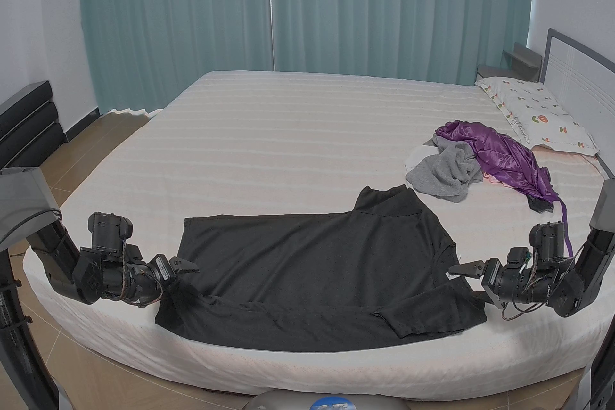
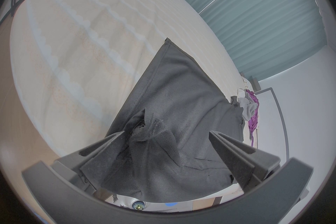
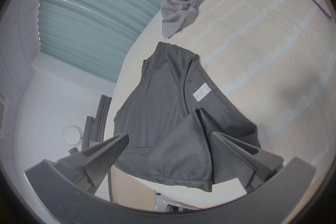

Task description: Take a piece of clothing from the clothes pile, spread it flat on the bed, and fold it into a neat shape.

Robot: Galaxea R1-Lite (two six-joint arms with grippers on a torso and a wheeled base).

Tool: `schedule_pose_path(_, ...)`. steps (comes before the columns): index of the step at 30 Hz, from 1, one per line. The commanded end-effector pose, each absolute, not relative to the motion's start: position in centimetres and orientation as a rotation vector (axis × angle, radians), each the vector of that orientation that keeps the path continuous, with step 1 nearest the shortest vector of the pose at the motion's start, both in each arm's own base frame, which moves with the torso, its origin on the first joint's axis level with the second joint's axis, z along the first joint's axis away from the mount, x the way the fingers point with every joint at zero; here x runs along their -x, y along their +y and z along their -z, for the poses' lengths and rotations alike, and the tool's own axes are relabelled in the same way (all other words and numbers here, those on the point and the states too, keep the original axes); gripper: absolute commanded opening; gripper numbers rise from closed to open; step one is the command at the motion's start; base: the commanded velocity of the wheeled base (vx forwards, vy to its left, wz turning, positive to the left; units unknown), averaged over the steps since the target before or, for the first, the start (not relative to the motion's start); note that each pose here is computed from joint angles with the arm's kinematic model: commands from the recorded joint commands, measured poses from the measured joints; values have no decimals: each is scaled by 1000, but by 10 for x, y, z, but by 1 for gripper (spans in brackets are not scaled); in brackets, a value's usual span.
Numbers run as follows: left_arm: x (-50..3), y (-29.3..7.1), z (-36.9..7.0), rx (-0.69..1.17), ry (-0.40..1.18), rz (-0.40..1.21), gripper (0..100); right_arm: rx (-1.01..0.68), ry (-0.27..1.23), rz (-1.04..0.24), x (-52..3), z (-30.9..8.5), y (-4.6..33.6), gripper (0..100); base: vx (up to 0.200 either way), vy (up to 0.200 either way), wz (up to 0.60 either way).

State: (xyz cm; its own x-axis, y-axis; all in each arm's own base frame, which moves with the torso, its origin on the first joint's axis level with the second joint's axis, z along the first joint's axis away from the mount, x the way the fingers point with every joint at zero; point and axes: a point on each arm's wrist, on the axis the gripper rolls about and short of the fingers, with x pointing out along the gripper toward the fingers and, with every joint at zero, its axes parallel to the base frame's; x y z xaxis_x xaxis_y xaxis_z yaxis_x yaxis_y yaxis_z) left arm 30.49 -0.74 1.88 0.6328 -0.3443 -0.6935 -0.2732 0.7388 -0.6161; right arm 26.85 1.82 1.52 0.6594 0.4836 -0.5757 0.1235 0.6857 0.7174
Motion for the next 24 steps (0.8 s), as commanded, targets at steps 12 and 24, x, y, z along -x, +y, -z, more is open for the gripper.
schedule_pose_path(12,-300,-18,-30,800,900,58,100,-810,855,-231,-267,-14,19,100,0,0,0)
schedule_pose_path(24,-313,-20,-26,863,841,18,100,-812,868,-252,-265,-14,21,100,0,0,0)
